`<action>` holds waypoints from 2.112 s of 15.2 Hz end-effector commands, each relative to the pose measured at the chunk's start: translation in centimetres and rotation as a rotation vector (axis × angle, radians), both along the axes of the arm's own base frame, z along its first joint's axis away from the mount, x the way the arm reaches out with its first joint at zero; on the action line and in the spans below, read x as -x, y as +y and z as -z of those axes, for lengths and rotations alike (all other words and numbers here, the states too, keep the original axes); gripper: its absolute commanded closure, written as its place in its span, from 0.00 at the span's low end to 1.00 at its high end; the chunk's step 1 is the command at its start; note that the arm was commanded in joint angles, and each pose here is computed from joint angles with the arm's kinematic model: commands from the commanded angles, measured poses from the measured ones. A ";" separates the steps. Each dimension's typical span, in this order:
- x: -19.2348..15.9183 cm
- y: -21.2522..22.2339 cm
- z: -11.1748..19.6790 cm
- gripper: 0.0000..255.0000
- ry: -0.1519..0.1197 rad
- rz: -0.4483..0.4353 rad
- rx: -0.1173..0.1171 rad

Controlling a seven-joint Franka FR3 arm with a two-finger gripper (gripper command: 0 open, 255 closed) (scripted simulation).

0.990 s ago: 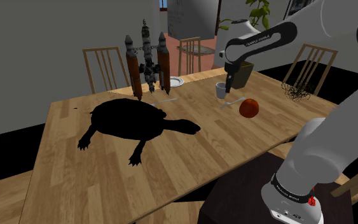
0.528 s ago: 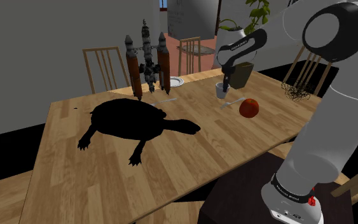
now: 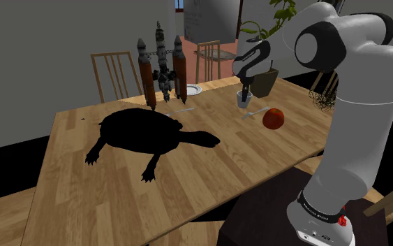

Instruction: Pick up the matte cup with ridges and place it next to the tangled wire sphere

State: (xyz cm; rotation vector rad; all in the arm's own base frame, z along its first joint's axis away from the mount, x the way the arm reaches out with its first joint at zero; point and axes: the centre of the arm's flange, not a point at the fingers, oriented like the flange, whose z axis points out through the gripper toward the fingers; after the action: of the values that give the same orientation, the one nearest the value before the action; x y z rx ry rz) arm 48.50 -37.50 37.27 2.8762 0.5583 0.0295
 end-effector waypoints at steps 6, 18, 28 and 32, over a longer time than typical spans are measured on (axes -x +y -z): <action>-0.2 -0.6 2.9 0.00 -0.001 -0.001 0.000; -0.2 -0.6 2.9 1.00 -0.001 -0.001 0.000; -0.2 -0.6 -0.3 1.00 -0.001 -0.001 0.000; -0.2 -0.6 -2.4 1.00 -0.001 -0.001 0.000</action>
State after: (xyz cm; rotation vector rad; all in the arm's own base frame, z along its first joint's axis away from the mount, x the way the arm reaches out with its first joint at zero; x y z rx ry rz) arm 48.73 -38.14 39.07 2.8755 0.5596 0.0310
